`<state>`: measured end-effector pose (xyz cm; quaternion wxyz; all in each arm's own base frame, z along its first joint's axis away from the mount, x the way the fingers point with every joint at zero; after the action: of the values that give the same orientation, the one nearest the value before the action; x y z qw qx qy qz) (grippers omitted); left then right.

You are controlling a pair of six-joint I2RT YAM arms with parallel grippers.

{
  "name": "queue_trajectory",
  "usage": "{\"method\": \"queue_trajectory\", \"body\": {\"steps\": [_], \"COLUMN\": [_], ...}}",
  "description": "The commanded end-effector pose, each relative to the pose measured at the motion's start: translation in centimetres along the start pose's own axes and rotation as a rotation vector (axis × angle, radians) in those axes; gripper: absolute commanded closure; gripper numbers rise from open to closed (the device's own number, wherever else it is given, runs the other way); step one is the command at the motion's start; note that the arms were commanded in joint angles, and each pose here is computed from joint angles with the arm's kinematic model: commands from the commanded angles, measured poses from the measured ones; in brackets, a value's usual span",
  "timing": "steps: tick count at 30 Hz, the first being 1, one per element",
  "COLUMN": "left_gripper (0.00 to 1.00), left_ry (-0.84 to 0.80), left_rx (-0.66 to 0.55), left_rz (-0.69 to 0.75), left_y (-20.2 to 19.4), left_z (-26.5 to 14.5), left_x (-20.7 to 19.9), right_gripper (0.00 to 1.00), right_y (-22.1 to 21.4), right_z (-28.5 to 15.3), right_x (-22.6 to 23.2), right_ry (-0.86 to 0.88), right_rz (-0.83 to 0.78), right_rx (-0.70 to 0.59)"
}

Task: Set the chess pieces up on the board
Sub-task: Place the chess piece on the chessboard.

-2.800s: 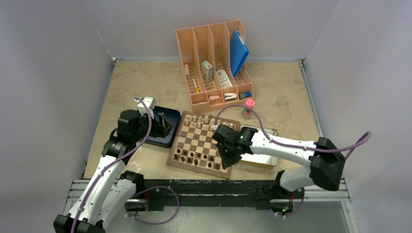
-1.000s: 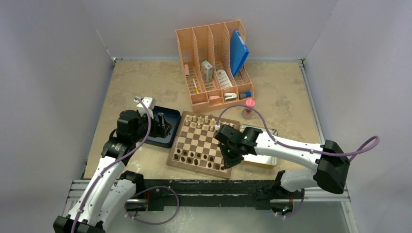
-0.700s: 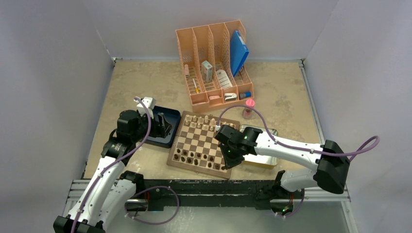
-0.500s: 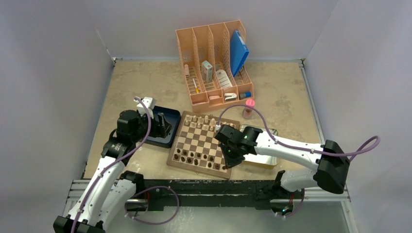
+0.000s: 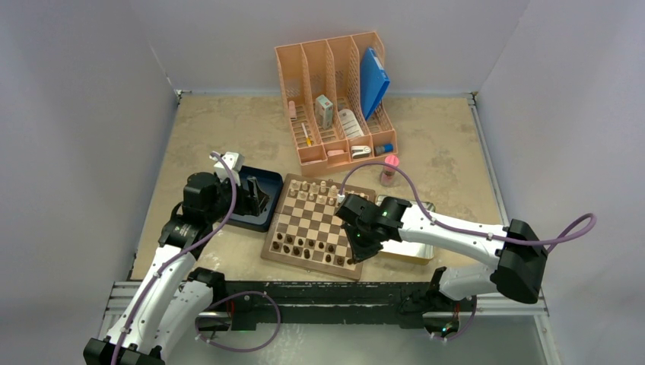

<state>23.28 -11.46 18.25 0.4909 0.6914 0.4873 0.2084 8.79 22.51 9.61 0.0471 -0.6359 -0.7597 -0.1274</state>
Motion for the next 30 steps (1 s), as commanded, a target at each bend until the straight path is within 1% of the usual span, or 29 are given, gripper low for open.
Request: {"method": "queue_trajectory", "body": {"steps": [1,12,20,23,26,30], "left_gripper": [0.29,0.29,0.29,0.29,0.29,0.29], "left_ry": [-0.015,-0.014,-0.015,-0.016,-0.015,-0.016], "left_rx": [-0.07,-0.073,-0.072,-0.071,-0.072,-0.074], "left_rz": [0.026,0.027,0.027,0.027,0.027,0.028], "left_y": [2.3,2.3,2.3,2.3,2.3,2.3], "left_z": [-0.5,-0.6,-0.6,-0.5,-0.5,-0.6], "left_x": [-0.5,-0.5,-0.5,-0.5,-0.5,-0.6], "right_gripper": [0.88,0.88,0.85,0.83,0.78,0.74], "right_y": [0.0,-0.2,-0.6,-0.4,-0.2,0.3], "right_z": [-0.8,-0.5,-0.1,-0.1,-0.3,-0.5], "right_x": [-0.1,-0.1,0.2,0.4,0.9,1.1], "right_ry": [-0.004,-0.013,-0.015,-0.017,-0.015,-0.02], "right_rz": [0.005,-0.004,-0.023,-0.025,-0.031,-0.032], "right_rx": [0.0,0.016,0.037,0.036,0.031,0.015]}}
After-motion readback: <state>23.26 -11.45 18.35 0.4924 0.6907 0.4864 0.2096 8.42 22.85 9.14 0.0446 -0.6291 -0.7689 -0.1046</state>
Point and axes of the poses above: each gripper's point midway between its finger pads, its own z axis out along the fingers, its own x axis along the line the jaws close on, y = z × x, the point moved 1 cm from there along -z, back along the fingers, and after that the axes turned 9 degrees about z, right-handed, at the moved point
